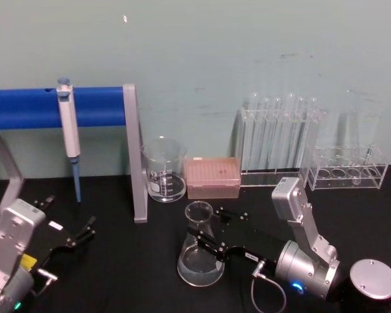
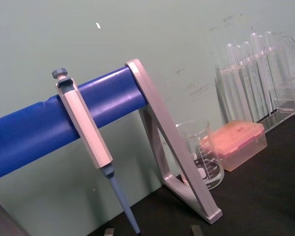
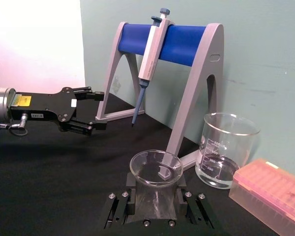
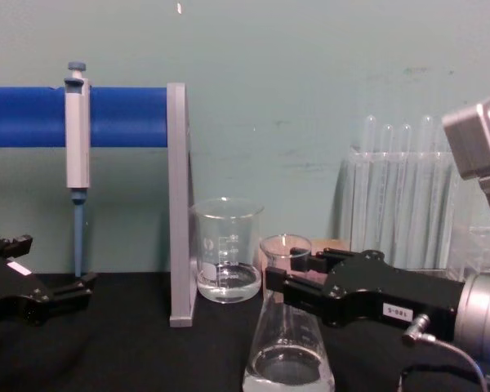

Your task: Grasp the erlenmeyer flask with one hand, shake it three times, then place it back.

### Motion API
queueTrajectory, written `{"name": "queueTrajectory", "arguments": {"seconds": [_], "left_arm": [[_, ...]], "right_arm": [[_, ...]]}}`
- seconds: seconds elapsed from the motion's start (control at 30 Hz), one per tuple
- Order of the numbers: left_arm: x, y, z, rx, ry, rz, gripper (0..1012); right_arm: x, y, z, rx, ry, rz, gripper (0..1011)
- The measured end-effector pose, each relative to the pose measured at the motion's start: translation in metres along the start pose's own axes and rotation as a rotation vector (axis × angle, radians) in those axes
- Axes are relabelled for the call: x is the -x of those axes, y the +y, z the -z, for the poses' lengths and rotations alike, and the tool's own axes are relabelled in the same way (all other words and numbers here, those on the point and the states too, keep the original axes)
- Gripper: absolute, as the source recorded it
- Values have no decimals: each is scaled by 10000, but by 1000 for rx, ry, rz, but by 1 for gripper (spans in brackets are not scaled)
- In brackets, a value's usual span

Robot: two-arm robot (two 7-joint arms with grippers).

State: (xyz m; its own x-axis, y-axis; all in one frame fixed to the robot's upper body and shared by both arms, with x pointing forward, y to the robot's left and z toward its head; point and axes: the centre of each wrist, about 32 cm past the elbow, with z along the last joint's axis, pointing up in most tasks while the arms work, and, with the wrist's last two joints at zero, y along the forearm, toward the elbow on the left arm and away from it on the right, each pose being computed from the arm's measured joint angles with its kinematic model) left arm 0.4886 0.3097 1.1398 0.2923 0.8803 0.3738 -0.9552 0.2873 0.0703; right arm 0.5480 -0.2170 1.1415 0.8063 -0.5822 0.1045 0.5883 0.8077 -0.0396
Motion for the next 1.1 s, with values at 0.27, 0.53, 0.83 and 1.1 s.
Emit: {"name": "queueTrajectory", "arguments": {"seconds": [0.27, 0.53, 0.83, 1.1], "left_arm": [[0, 0, 0, 0, 0, 0, 1001], [0, 0, 0, 0, 0, 0, 1001], [0, 0, 0, 0, 0, 0, 1001], [0, 0, 0, 0, 0, 0, 1001]], "right_arm": [[5, -3, 13, 8, 1, -2, 488], [5, -2, 12, 7, 1, -2, 760], [2, -2, 8, 4, 1, -1, 978], [0, -2, 5, 3, 1, 0, 1003]]}}
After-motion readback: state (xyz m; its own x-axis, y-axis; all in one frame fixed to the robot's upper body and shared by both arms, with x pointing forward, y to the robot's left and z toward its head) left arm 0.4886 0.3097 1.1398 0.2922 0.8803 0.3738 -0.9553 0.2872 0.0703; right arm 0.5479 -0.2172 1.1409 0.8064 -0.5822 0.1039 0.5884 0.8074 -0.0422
